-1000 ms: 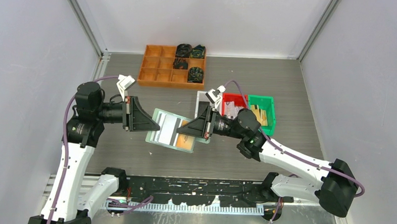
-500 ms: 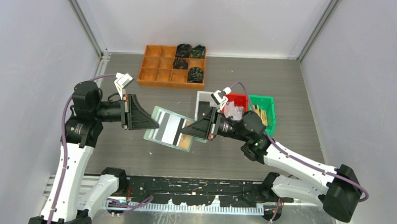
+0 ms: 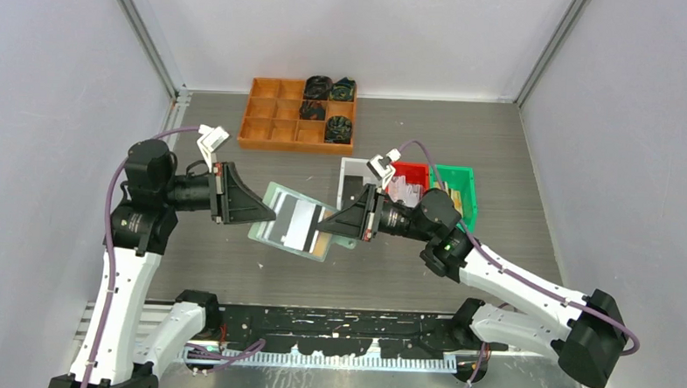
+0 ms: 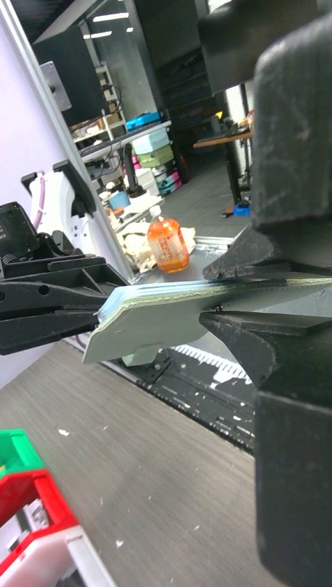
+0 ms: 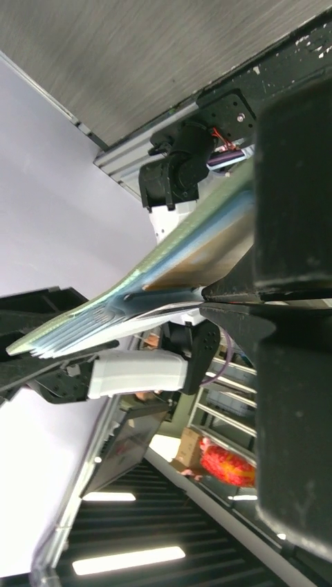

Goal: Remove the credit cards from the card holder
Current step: Remove the credit card from the card holder, then place the credit card in the storage box.

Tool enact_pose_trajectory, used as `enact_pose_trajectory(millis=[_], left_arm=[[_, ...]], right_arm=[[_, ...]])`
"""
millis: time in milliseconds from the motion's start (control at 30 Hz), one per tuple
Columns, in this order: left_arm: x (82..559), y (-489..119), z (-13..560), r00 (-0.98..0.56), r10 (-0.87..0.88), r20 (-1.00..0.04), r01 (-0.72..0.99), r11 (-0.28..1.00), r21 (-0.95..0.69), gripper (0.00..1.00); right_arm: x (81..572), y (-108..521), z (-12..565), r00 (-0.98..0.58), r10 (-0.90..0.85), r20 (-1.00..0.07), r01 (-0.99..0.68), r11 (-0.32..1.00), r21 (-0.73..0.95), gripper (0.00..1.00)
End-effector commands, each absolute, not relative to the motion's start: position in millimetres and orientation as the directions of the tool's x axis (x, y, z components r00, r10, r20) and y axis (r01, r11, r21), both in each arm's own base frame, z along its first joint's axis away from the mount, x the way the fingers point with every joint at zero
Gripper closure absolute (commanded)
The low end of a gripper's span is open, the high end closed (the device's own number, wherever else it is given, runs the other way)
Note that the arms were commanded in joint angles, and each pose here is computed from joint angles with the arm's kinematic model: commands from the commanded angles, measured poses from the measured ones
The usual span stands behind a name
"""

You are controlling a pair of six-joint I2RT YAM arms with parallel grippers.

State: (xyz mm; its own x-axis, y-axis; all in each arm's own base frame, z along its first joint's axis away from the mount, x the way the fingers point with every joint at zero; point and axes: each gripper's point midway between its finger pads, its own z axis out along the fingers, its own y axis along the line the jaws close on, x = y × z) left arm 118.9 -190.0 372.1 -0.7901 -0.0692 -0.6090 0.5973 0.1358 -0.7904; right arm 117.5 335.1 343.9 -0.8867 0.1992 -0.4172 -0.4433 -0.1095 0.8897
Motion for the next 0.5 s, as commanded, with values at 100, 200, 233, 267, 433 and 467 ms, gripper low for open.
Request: enact_pose_trajectory(millis=[100,200,233,267,433,467], left_arm=[[132.9,-181.5,368.0,-0.674,-0.051,-0.737,0.694,0.297,-0.655,1.00],[140.2,-178.5,360.6,-0.671,-0.051,-0.740,0.683,0.348,-0.642,1.00],[143.1,-177.5,358.9,-0.667,-0.055,-0.743,0.680,0.364,-0.636,1.00],[146.3,-176.3,356.5,-0.663,-0.058,-0.747,0.676,0.382,-0.630,1.00],[156.3,-170.8,347.3,-0.657,-0.060,-0.751,0.654,0.451,-0.608,1.00],[157.4,-170.5,346.2,-0.658,-0.059,-0.751,0.651,0.456,-0.607,1.00]], right_arm=[[139.9,297.9,361.3,-0.875,0.288,-0.390,-0.432,-0.101,0.896,0.99],[142.5,283.5,364.7,-0.861,0.308,-0.404,-0.445,-0.074,0.893,0.99],[141.9,280.0,365.9,-0.858,0.309,-0.411,-0.451,-0.067,0.890,0.99],[142.2,277.1,366.4,-0.855,0.310,-0.417,-0.454,-0.056,0.889,0.99],[157.1,257.5,350.8,-0.848,0.321,-0.422,-0.408,0.113,0.906,0.99],[162.7,251.0,342.9,-0.847,0.325,-0.421,-0.381,0.179,0.907,0.99]])
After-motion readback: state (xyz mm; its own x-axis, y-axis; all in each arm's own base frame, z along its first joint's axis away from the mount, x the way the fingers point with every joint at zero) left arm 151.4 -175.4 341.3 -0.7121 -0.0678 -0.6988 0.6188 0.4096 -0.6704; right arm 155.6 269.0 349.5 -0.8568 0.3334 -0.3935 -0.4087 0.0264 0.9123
